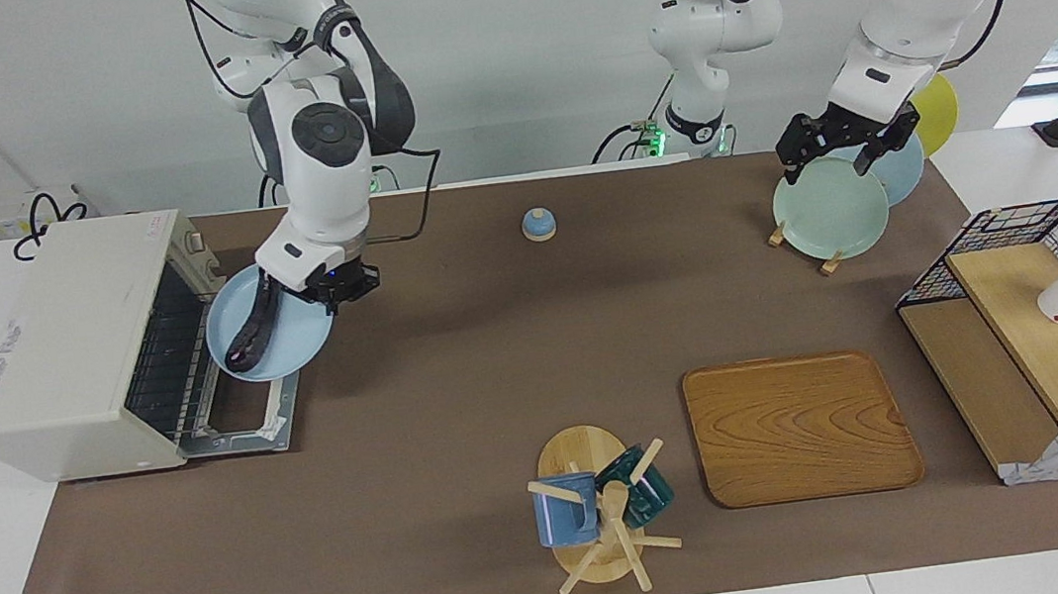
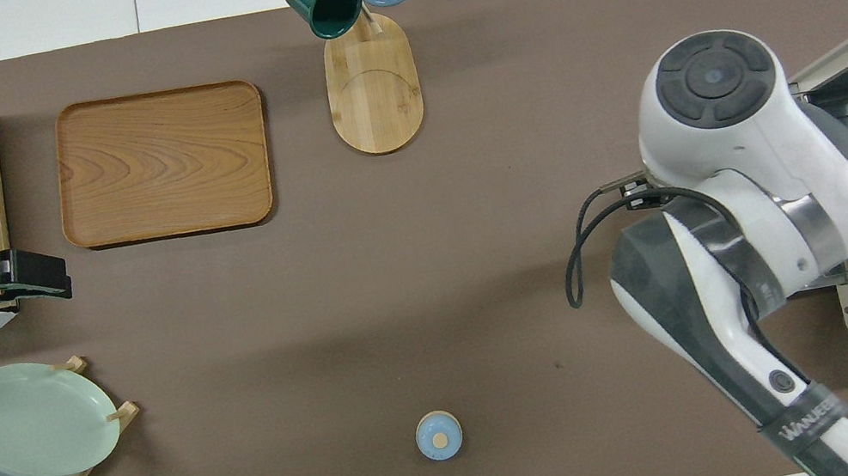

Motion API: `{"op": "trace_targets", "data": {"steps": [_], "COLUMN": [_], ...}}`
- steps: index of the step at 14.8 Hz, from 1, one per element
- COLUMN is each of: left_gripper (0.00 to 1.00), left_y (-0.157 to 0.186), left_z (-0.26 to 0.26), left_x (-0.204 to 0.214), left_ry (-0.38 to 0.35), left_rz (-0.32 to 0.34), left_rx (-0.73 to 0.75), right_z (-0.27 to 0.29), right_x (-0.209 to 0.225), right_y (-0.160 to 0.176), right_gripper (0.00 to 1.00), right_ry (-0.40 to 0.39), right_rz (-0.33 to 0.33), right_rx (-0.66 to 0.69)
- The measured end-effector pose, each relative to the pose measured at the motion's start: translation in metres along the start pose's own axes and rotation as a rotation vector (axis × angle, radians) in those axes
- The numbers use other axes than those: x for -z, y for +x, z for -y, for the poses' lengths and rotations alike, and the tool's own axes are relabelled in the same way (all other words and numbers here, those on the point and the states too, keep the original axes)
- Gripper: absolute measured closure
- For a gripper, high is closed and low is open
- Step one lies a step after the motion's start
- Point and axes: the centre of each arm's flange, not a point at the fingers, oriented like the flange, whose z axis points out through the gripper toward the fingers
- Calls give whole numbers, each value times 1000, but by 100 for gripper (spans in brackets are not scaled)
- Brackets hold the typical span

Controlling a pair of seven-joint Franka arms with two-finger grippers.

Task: Put eggplant into oven
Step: 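Insert the eggplant into the oven and open the right gripper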

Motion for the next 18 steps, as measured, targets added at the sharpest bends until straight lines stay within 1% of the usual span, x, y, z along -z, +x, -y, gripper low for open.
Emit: {"op": "trace_targets", "data": {"steps": [4,7,12,15,18], "left_gripper": [0,0,0,0,0], "left_y": [0,0,0,0,0], "left_z": [2,2,3,3,3], "left_x": [0,0,0,0,0], "left_ry": [0,0,0,0,0], "left_rz": [0,0,0,0,0], "left_rx": [3,3,5,5,5], "right_z": [-73,-100,-133,-135,-148], "right_x": [-31,-60,-103,-103,-107], "right_y": [0,-5,-22,-29,-31], "right_gripper": [98,98,98,98,98], "right_ry": [23,40,68,71,75], "right_rz": [44,47,10,-5,-40], "right_rx": [18,22,24,26,71]}}
